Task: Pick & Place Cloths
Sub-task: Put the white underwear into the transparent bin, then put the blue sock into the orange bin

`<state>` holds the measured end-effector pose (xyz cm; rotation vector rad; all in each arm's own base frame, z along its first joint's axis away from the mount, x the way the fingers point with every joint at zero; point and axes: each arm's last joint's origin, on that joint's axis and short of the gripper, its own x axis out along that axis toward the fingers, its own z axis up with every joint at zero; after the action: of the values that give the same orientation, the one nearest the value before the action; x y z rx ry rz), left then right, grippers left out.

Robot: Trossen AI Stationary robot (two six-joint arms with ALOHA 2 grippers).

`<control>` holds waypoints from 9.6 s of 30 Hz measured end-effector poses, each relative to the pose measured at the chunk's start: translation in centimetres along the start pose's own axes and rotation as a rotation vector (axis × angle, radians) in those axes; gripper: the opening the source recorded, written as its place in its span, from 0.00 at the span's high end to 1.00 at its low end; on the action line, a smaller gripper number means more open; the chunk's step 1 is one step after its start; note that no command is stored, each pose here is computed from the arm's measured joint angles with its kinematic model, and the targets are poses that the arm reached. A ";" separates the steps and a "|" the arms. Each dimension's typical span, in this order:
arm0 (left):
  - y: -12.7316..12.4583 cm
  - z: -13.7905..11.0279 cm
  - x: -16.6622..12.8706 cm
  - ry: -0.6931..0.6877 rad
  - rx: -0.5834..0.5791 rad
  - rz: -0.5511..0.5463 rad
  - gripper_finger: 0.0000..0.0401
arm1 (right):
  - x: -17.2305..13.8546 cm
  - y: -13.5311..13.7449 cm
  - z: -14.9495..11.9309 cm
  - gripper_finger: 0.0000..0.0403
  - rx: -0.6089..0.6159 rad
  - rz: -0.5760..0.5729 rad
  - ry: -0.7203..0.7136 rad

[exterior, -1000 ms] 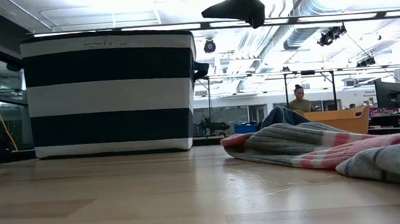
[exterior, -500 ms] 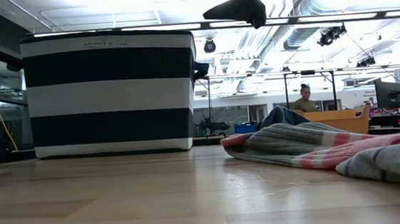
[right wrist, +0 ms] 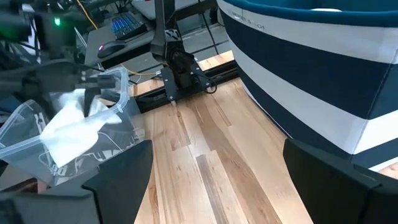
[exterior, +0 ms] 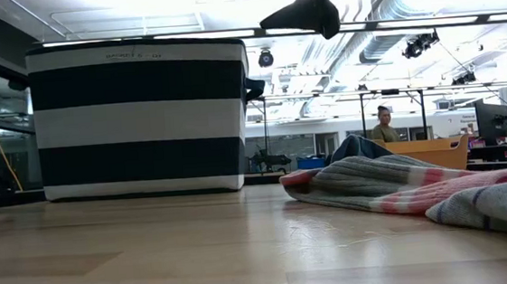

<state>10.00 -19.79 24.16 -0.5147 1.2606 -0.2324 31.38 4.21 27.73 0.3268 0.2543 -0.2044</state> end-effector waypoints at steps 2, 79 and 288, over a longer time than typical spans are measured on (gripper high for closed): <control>-0.1 0.1 -1.0 -0.011 -0.019 -0.055 0.29 | 0.0 0.0 0.0 0.12 0.000 0.000 -0.001; 13.8 7.4 -6.9 -0.983 0.084 0.419 0.20 | -4.3 -3.0 -10.8 0.12 0.194 -0.353 0.438; 22.6 3.8 -2.6 -1.218 0.259 0.314 0.20 | -3.4 -5.2 -6.4 0.99 -0.022 -0.494 0.411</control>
<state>10.30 1.84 16.11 -0.1457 0.0994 0.1834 25.55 2.12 21.37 0.2776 0.7443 -0.6228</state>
